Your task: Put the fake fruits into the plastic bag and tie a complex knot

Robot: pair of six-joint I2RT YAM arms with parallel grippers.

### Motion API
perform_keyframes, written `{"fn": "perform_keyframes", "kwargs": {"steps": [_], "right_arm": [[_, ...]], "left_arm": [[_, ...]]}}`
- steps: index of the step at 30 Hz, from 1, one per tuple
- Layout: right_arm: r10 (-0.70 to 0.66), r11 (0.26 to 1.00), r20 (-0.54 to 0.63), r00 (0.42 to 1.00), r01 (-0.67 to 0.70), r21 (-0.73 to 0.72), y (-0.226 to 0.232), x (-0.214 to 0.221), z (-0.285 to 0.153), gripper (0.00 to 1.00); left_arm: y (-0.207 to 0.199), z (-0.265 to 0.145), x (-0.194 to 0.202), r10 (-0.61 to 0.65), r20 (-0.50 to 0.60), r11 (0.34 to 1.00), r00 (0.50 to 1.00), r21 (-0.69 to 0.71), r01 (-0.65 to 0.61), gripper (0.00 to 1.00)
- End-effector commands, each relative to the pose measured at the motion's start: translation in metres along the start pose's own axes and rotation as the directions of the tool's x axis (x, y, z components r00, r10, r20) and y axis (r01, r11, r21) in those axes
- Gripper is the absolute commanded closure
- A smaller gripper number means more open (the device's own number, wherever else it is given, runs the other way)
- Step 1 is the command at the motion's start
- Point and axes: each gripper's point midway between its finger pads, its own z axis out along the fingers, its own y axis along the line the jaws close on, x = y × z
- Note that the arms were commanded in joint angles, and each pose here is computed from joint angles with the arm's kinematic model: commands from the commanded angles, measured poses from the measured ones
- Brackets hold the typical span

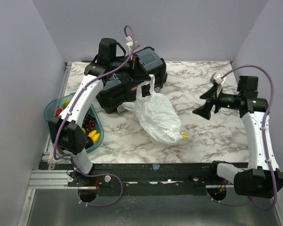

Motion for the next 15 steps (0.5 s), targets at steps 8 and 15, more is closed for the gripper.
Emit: {"fn": "perform_keyframes", "kwargs": {"steps": [8,15], "right_arm": [[-0.095,0.994,-0.016,0.995,0.094,-0.059,0.058,-0.003,0.037,0.0],[-0.153,0.984,0.033,0.988,0.155,-0.088,0.075,-0.044,0.021,0.0]], "left_arm": [[0.032,-0.004,-0.026,-0.02,0.084,0.992,0.996,-0.123,0.03,1.0],[0.06,-0.012,-0.03,-0.053,0.111,0.977,0.992,-0.199,0.074,1.0]]}}
